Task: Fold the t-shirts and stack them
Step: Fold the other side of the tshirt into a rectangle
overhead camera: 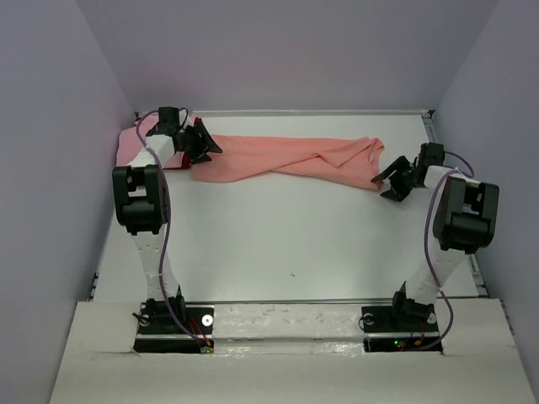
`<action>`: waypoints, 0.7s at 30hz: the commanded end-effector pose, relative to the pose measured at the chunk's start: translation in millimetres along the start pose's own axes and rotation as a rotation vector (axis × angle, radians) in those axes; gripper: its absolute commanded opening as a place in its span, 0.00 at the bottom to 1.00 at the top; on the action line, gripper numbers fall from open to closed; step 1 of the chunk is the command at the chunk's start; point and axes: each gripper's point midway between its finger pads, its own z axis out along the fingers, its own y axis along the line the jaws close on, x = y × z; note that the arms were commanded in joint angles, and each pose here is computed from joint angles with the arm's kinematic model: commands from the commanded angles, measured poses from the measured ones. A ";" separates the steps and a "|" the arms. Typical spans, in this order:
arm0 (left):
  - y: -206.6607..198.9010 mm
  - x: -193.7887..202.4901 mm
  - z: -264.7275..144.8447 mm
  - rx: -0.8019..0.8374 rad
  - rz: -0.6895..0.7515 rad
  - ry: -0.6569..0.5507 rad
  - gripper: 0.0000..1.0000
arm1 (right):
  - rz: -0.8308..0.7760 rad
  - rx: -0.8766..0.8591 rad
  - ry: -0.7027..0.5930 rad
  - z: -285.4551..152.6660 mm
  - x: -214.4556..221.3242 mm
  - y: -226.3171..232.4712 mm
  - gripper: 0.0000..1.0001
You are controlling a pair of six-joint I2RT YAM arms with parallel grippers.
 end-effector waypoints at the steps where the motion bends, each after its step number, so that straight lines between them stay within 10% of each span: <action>1: -11.7 -11.6 -3.2 0.019 0.040 -0.013 0.62 | -0.006 -0.017 -0.022 10.5 -5.6 -0.5 0.61; 9: -3.2 -12.8 7.6 0.001 0.028 -0.001 0.61 | 0.001 -0.025 -0.021 14.0 -9.4 2.1 0.00; 21: -5.1 -19.7 9.3 -0.001 0.034 -0.001 0.61 | -0.034 -0.004 -0.031 4.6 -15.0 6.5 0.00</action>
